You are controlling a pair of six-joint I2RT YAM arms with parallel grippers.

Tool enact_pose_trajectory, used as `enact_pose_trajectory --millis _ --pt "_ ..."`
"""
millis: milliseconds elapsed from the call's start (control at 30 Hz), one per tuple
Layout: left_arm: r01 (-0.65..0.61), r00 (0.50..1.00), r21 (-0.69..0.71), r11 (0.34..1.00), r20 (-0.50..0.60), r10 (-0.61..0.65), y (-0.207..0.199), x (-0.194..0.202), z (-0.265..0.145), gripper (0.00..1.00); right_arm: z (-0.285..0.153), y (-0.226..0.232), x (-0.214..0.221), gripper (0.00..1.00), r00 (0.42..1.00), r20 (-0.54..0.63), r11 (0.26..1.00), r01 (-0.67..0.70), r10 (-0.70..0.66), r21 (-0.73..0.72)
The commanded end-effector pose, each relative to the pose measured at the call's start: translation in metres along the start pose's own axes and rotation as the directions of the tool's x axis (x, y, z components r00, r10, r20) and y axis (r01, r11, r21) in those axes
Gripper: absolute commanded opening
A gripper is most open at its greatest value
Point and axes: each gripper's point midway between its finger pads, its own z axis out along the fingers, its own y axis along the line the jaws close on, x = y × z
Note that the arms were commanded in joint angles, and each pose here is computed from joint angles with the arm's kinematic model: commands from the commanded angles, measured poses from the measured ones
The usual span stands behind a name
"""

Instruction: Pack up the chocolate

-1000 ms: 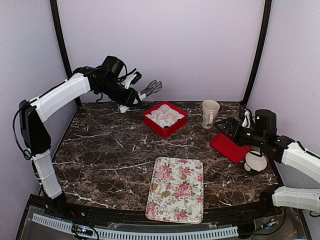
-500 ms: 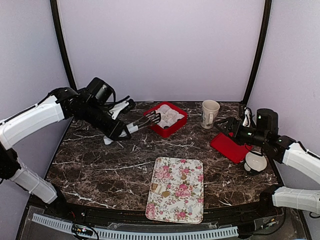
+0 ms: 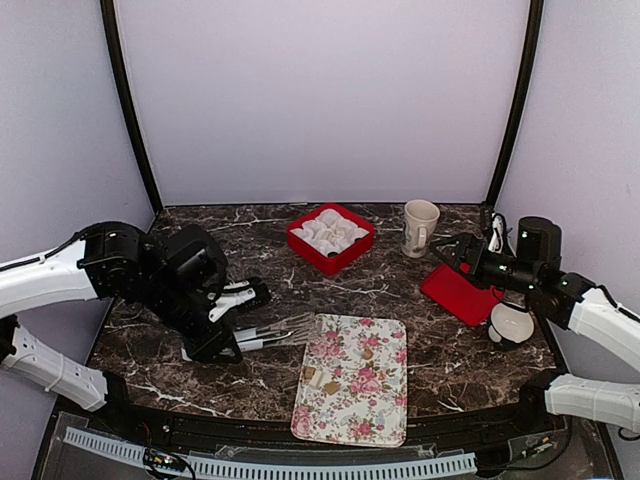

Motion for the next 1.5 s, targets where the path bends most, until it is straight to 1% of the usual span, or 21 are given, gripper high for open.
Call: enact_pose_trajectory --millis 0,167,300,500,1100,1467 --pt "0.026 0.997 -0.033 0.999 -0.073 -0.028 -0.014 0.02 0.011 0.34 -0.006 0.004 -0.004 1.0 0.999 0.027 1.0 0.021 -0.021 -0.018" --pt "0.02 0.99 -0.025 0.999 -0.142 -0.023 -0.037 0.037 0.03 0.34 -0.009 0.004 -0.003 1.0 0.999 0.03 1.0 0.02 -0.02 -0.013" --pt "0.009 0.979 -0.054 0.998 -0.202 -0.02 -0.042 0.048 0.044 0.34 -0.011 0.004 -0.003 1.0 0.999 0.033 1.0 0.017 -0.017 -0.011" --pt "0.036 0.978 -0.066 0.997 -0.205 -0.049 -0.043 0.047 0.053 0.34 -0.013 0.002 0.001 1.0 0.999 0.037 1.0 0.005 -0.004 -0.014" --pt "-0.049 0.951 -0.117 0.992 -0.309 0.01 -0.039 0.045 0.08 0.34 -0.018 0.0 0.001 1.0 0.999 0.048 1.0 0.001 -0.001 -0.001" --pt "-0.034 0.947 -0.154 0.987 -0.32 -0.017 -0.032 0.041 0.085 0.36 -0.019 -0.001 0.002 1.0 0.999 0.051 1.0 0.001 -0.001 0.007"
